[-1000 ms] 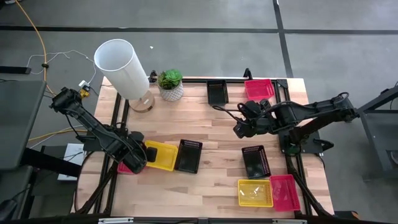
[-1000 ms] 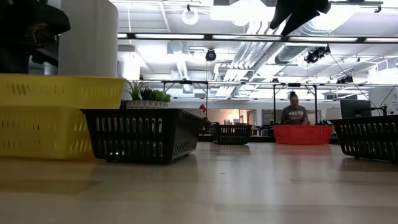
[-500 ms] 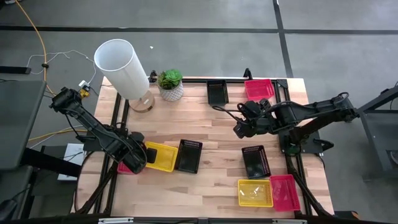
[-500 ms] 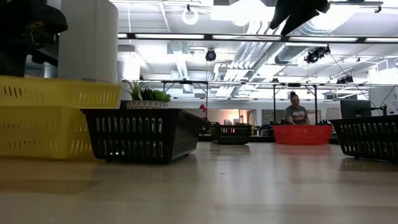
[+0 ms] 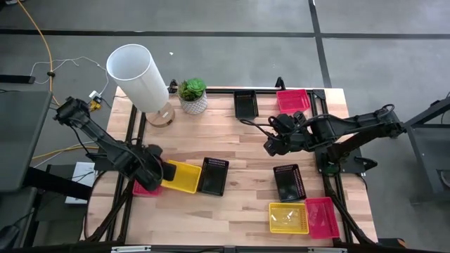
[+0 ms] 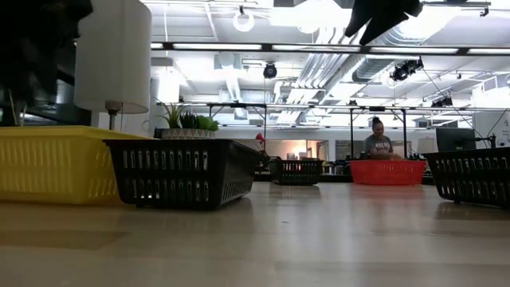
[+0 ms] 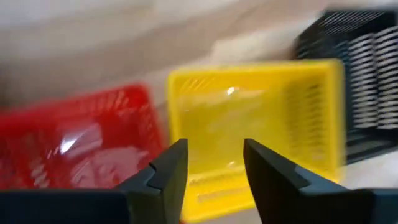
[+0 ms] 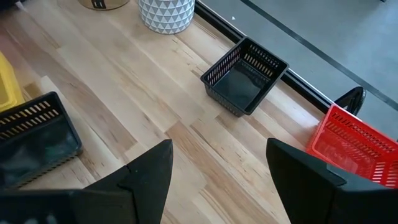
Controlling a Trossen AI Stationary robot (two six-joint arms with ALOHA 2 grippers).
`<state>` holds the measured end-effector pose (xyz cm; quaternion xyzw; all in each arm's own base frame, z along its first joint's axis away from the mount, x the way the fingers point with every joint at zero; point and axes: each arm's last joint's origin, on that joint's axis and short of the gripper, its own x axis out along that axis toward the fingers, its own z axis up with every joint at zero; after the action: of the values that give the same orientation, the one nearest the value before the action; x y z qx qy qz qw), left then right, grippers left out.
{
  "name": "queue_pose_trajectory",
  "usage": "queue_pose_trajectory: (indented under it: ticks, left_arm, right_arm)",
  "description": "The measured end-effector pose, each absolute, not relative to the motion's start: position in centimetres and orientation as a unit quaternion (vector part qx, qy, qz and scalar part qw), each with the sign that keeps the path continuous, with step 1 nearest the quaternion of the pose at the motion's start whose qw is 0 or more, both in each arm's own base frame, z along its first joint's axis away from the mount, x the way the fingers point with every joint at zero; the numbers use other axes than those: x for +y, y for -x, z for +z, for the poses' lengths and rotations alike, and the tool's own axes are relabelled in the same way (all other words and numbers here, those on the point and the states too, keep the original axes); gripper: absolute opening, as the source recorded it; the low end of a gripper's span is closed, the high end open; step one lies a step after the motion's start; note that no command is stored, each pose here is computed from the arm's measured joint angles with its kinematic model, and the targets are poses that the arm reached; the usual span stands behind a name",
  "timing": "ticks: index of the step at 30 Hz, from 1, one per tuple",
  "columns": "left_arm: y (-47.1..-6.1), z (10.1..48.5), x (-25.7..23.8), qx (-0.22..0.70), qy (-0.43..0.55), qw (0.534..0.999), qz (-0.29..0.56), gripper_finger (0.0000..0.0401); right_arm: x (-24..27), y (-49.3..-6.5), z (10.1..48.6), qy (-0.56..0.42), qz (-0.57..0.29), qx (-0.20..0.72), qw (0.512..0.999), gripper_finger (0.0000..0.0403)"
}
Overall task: Stack baskets by color
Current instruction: Stack the bottom yellow bin on the top yellow bin
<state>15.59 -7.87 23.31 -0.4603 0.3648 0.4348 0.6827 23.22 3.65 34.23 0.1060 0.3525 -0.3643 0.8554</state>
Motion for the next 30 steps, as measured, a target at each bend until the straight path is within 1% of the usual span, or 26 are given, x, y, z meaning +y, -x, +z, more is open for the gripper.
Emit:
queue_pose_trajectory:
  ticks: [2,5,9,12,14,18,21,24,27,30]
  left_arm:
    - [-15.5,24.8,-7.1,0.332,0.45,0.716,0.418,0.0158]
    - [-15.4,27.8,-6.0,0.252,0.416,0.781,0.392,0.0163]
    - [-15.1,32.3,-4.7,0.137,0.329,0.87,0.34,0.0162]
    - [-14.8,35.3,-4.0,0.077,0.253,0.923,0.28,0.0161]
    - [-14.5,37.1,-3.5,0.039,0.213,0.948,0.234,0.0161]
    - [-13.8,39.2,-2.6,-0.02,0.153,0.972,0.176,0.0161]
    - [-13.6,39.5,-2.1,-0.05,0.127,0.98,0.147,0.0161]
    - [-13.8,38.1,-1.9,-0.078,0.117,0.982,0.123,0.0161]
    - [-14.6,35.4,-1.6,-0.107,0.134,0.98,0.106,0.0161]
    - [-15.3,32.6,-1.4,-0.12,0.162,0.976,0.083,0.0161]
  right_arm:
    - [3.7,-23.2,34.2,-0.104,-0.362,0.353,0.856,0.0247]
    - [3.8,-23.4,34.4,-0.1,-0.342,0.359,0.863,0.0247]
    - [4.0,-23.2,34.9,-0.109,-0.302,0.362,0.875,0.0247]
    - [4.2,-22.7,35.3,-0.117,-0.284,0.358,0.882,0.0247]
    - [4.5,-22.2,35.6,-0.118,-0.275,0.353,0.887,0.0247]
    - [5.2,-21.3,34.9,-0.145,-0.244,0.331,0.9,0.0247]
    - [5.7,-20.7,32.9,-0.19,-0.21,0.308,0.908,0.0247]
    - [6.3,-20.6,31.1,-0.244,-0.176,0.253,0.92,0.0247]
    - [6.7,-21.0,30.1,-0.286,-0.135,0.19,0.929,0.0247]
    - [7.0,-21.4,29.8,-0.306,-0.096,0.173,0.931,0.0247]
